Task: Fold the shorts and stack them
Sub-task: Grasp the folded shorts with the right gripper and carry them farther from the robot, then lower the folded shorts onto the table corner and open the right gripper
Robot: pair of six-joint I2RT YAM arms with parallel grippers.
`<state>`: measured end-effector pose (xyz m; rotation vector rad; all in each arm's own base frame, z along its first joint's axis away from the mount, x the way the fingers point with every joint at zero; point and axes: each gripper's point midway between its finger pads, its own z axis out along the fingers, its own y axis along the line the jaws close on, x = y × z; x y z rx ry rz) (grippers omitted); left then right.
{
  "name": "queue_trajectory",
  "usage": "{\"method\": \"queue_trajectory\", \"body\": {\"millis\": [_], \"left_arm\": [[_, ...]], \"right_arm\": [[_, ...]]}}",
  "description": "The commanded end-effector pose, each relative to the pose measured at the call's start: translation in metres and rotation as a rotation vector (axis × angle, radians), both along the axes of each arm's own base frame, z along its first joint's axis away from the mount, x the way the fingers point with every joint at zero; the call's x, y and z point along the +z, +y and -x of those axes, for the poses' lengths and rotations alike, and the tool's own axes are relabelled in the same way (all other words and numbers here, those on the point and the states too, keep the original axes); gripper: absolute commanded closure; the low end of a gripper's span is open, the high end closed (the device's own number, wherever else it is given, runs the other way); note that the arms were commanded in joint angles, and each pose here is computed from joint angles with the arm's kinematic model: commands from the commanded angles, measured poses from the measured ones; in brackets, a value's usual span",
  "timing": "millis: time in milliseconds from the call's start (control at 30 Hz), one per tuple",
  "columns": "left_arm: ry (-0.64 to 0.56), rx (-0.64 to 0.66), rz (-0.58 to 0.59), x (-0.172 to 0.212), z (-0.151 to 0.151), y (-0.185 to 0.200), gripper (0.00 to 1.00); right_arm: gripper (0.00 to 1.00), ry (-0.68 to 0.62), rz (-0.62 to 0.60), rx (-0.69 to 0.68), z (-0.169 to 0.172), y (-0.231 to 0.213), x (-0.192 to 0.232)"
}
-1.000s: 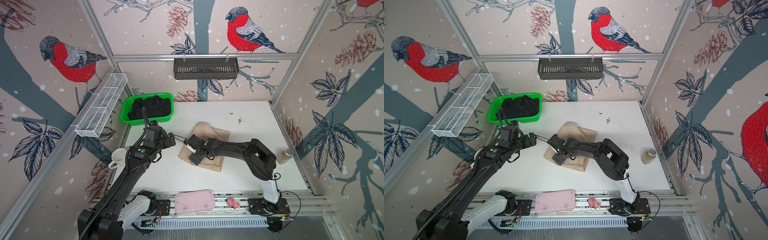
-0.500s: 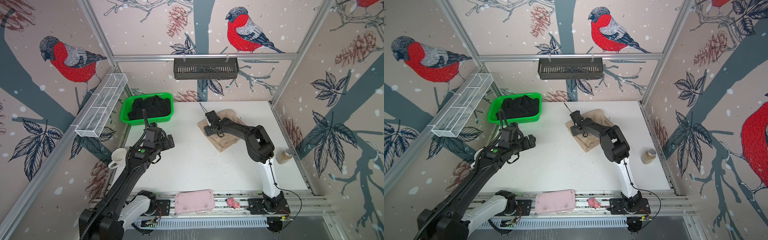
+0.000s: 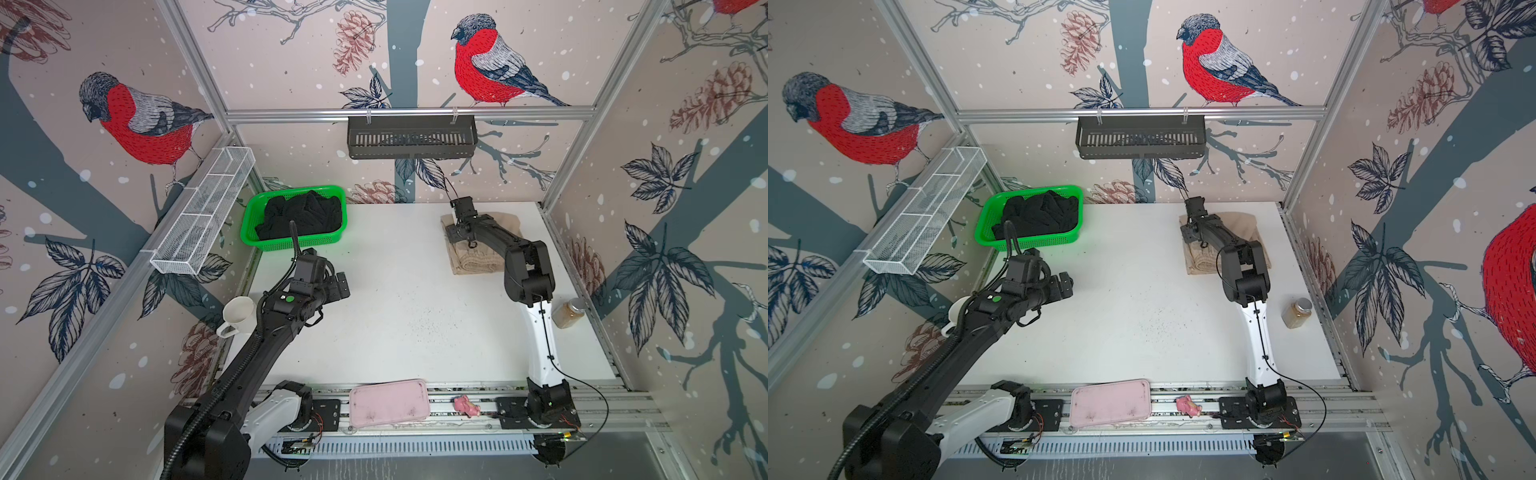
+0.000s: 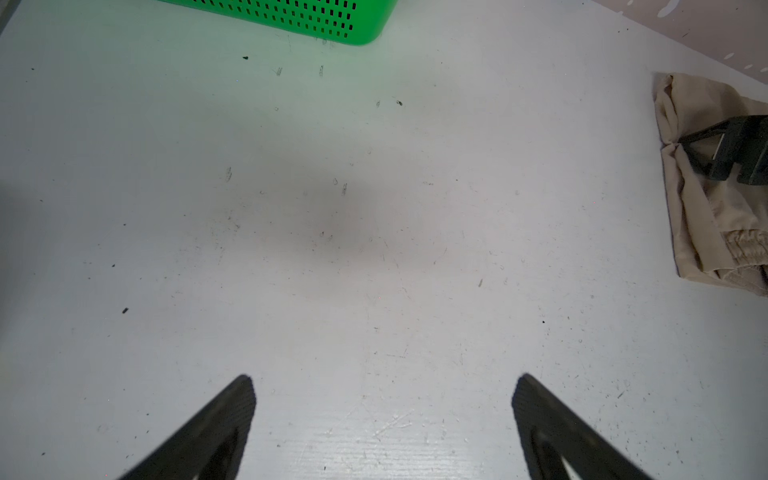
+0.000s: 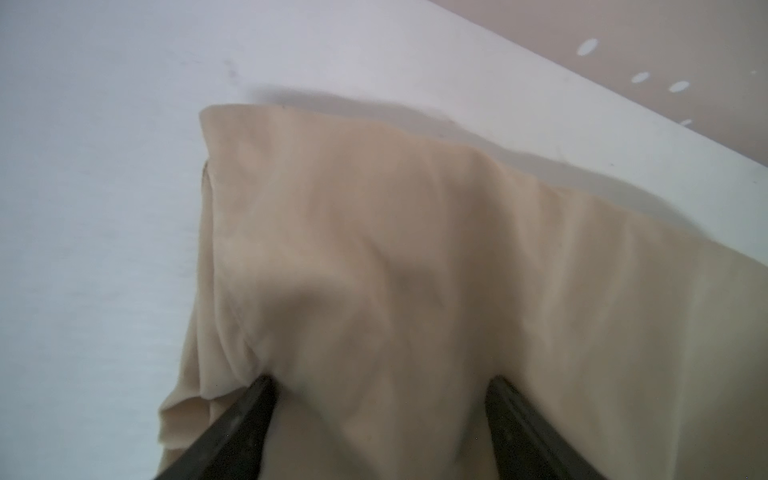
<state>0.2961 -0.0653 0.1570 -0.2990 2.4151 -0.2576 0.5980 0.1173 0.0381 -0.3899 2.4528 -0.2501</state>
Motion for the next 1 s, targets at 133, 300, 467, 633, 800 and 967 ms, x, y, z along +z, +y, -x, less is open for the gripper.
{"method": "queue_trajectory", "body": {"millis": [133, 300, 467, 633, 800, 967], "left_arm": [[-0.009, 0.011, 0.010, 0.000, -0.004, 0.001, 0.03], [-0.016, 0.014, 0.011, 0.003, -0.006, 0.002, 0.03], [-0.029, 0.016, 0.019, 0.007, -0.008, 0.001, 0.03], [-0.021, 0.013, 0.015, 0.005, -0.007, 0.001, 0.03], [-0.012, 0.002, 0.011, 0.001, -0.010, 0.000, 0.03], [-0.006, -0.008, 0.019, -0.002, -0.011, -0.003, 0.03]], "right_arm": [[0.14, 0.077, 0.096, 0.087, 0.004, -0.046, -0.018], [0.12, -0.039, 0.012, 0.142, -0.012, -0.035, 0.029], [0.10, -0.106, -0.127, 0.080, -0.012, -0.014, 0.089], [0.08, -0.044, -0.137, -0.095, 0.031, -0.011, 0.087], [0.06, 0.046, -0.106, -0.170, 0.085, -0.006, 0.056], [0.05, 0.083, -0.110, -0.219, 0.112, -0.013, 0.037]]}}
